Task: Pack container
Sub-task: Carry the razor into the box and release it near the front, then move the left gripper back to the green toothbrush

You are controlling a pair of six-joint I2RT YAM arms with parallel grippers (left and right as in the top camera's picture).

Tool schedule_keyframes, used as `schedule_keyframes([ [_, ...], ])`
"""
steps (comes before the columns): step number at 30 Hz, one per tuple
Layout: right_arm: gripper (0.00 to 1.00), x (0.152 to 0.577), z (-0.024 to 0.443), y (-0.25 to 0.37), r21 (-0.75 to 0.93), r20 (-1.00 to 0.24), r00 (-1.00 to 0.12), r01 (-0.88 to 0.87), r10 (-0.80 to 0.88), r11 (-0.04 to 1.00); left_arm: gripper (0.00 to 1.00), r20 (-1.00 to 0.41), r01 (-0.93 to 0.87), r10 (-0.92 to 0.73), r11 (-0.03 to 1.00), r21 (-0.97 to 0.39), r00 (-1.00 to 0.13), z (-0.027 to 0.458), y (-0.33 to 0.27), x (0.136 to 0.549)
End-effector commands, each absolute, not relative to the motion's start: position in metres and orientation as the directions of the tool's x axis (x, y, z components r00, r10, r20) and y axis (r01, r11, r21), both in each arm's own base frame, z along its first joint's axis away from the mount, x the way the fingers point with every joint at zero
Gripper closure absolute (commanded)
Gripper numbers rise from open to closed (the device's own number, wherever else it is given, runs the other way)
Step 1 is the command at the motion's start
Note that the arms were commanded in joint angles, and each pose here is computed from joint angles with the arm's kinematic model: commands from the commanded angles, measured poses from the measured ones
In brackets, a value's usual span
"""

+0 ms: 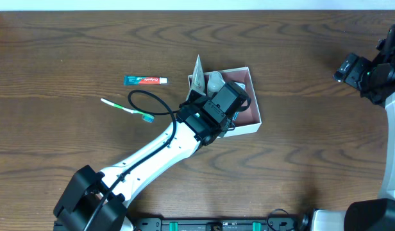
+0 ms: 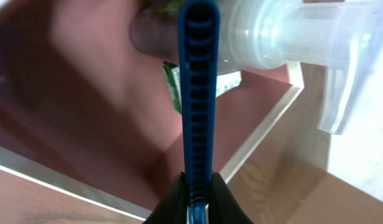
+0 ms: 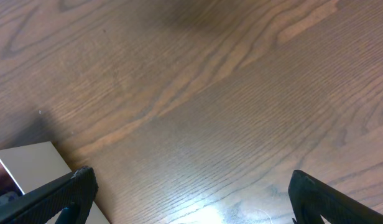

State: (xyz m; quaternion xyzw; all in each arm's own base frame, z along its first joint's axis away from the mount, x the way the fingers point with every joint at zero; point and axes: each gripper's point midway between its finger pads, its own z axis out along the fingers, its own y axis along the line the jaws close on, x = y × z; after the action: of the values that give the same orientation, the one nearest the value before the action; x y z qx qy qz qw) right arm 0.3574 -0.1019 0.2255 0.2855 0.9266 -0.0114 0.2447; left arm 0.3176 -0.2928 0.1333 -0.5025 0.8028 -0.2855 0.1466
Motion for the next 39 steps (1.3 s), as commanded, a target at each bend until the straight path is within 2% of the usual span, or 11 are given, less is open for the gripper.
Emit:
schedule_keyframes([
  [1, 0.01, 0.357, 0.224, -0.105, 0.110, -0.460, -0.721, 0.533, 0.519, 0.839, 0.83, 0.081, -0.710, -0.898, 0.285, -0.644, -0.433, 0.145, -0.301, 0.326],
  [6, 0.01, 0.357, 0.224, -0.105, 0.110, -0.460, -0.721, 0.533, 0.519, 0.839, 0.63, 0.121, -0.680, -0.881, 0.260, -0.685, -0.458, 0.156, -0.316, 0.330],
  [14, 0.01, 0.357, 0.224, -0.105, 0.109, -0.460, -0.721, 0.533, 0.519, 0.839, 0.60, 0.081, -0.633, -0.854, 0.313, -0.708, -0.514, 0.162, -0.319, 0.330],
  [22, 0.02, 0.357, 0.224, -0.105, 0.109, -0.460, -0.721, 0.533, 0.519, 0.839, 0.60, -0.111, -0.448, -0.744, 0.507, -0.737, -0.659, 0.200, -0.304, 0.318],
  [27, 0.01, 0.357, 0.224, -0.105, 0.109, -0.460, -0.721, 0.533, 0.519, 0.839, 0.60, -0.297, -0.334, -0.613, 0.703, -0.628, -0.732, 0.214, -0.265, 0.291],
  [31, 0.01, 0.357, 0.224, -0.105, 0.109, -0.460, -0.721, 0.533, 0.519, 0.839, 0.60, -0.491, -0.218, -0.439, 0.869, -0.444, -0.752, 0.224, -0.215, 0.273],
  [32, 0.01, 0.357, 0.224, -0.105, 0.109, -0.460, -0.721, 0.533, 0.519, 0.839, 0.57, -0.531, -0.215, -0.414, 0.893, -0.396, -0.740, 0.228, -0.201, 0.272],
  [33, 0.01, 0.357, 0.224, -0.105, 0.109, -0.460, -0.721, 0.533, 0.519, 0.839, 0.46, -0.572, -0.223, -0.392, 0.912, -0.344, -0.720, 0.232, -0.183, 0.270],
  [35, 0.01, 0.357, 0.224, -0.105, 0.109, -0.460, -0.721, 0.533, 0.519, 0.839, 0.39, -0.633, -0.261, -0.362, 0.932, -0.251, -0.684, 0.238, -0.151, 0.266],
  [39, 0.01, 0.357, 0.224, -0.105, 0.109, -0.460, -0.721, 0.533, 0.519, 0.839, 0.32, -0.685, -0.364, -0.381, 0.914, -0.178, -0.621, 0.246, -0.107, 0.267],
])
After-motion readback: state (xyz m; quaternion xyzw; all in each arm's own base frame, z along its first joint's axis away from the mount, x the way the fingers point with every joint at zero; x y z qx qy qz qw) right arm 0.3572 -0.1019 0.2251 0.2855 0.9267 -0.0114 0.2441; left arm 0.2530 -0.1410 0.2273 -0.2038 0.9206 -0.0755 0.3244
